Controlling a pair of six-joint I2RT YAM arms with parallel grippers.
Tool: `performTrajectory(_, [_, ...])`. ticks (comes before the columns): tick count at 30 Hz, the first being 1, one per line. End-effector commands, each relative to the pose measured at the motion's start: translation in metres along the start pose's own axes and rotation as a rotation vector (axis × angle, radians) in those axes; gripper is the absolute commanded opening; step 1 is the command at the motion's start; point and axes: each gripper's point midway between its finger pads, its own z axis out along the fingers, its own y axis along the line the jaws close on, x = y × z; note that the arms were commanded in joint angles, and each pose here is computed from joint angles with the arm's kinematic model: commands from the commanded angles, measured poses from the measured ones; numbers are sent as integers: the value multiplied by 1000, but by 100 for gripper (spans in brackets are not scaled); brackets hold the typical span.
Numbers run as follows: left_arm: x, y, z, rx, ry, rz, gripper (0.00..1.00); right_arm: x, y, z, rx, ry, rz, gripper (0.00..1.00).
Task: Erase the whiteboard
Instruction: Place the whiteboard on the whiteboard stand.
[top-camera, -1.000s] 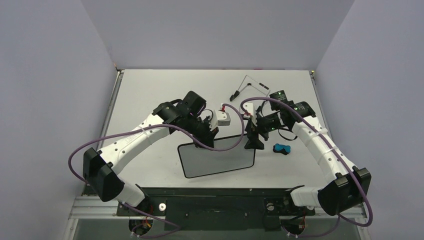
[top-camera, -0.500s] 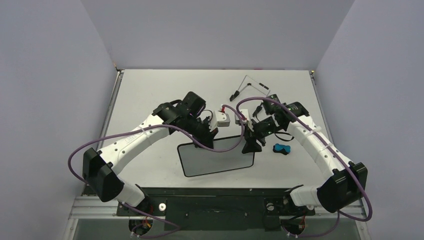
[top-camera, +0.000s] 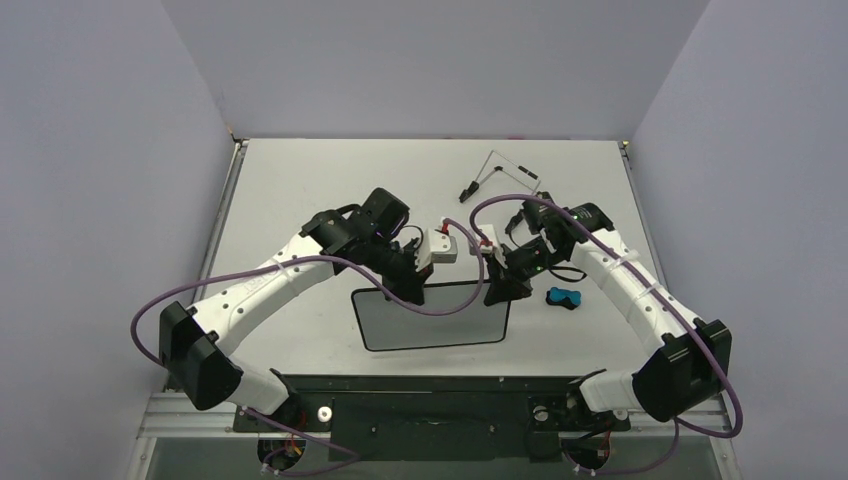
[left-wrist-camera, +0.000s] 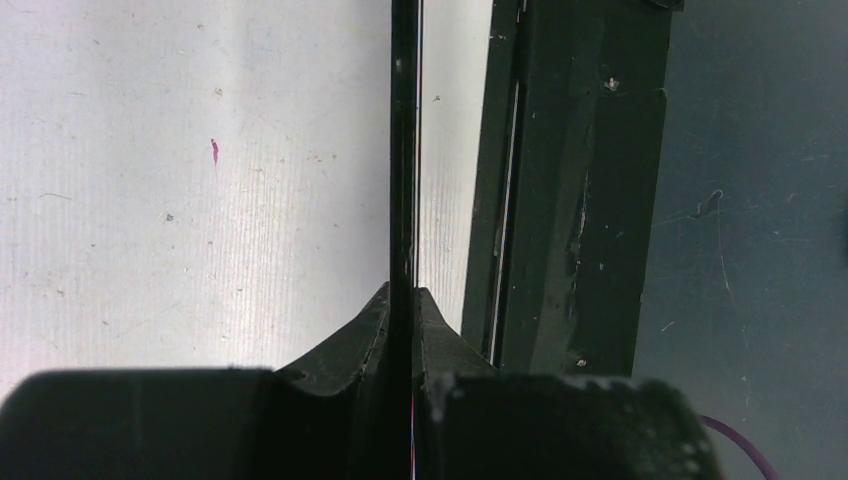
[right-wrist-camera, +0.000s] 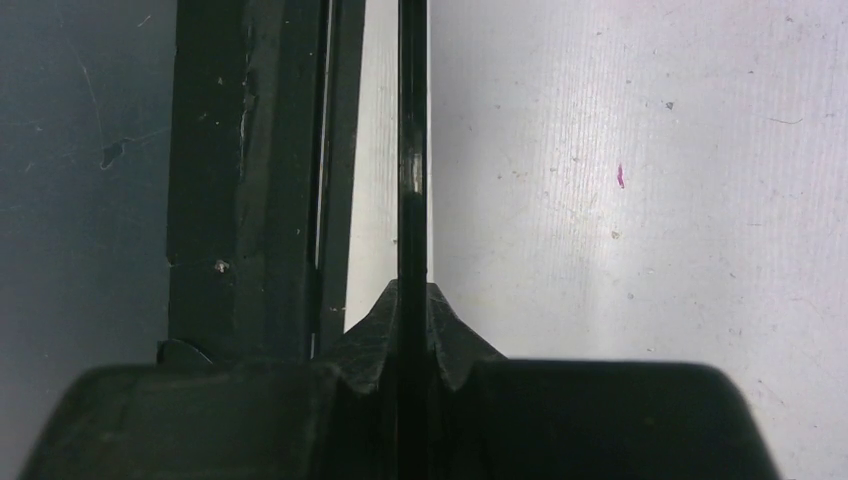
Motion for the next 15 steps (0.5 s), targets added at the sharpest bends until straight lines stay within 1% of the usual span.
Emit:
performTrajectory(1, [-32, 5, -12, -43, -126, 75, 0, -11, 3, 1, -12, -26, 0, 0])
performTrajectory(4, [-34, 7, -12, -56, -145, 81, 0, -13, 1, -2, 12, -35, 11, 0])
performTrajectory(6, [-39, 11, -10, -67, -168, 95, 5, -13, -4, -4, 39, -40, 16, 0])
performTrajectory(7, [-39, 13, -9, -72, -170, 92, 11, -13, -10, -7, 64, -42, 18, 0])
performTrajectory(8, [-40, 16, -7, -79, -177, 92, 16, -11, -15, -10, 91, -48, 33, 0])
performTrajectory(9, [-40, 19, -5, -83, -178, 86, 24, -11, -19, -11, 105, -53, 41, 0])
performTrajectory(11, [-44, 24, -4, -99, -189, 83, 32, -8, -26, -15, 138, -67, 77, 0])
performTrajectory(12, [-48, 28, -5, -115, -199, 89, 35, -5, -31, -17, 156, -71, 86, 0])
performTrajectory(15, [-56, 37, -9, -149, -228, 92, 38, 0, -39, -20, 192, -74, 117, 0])
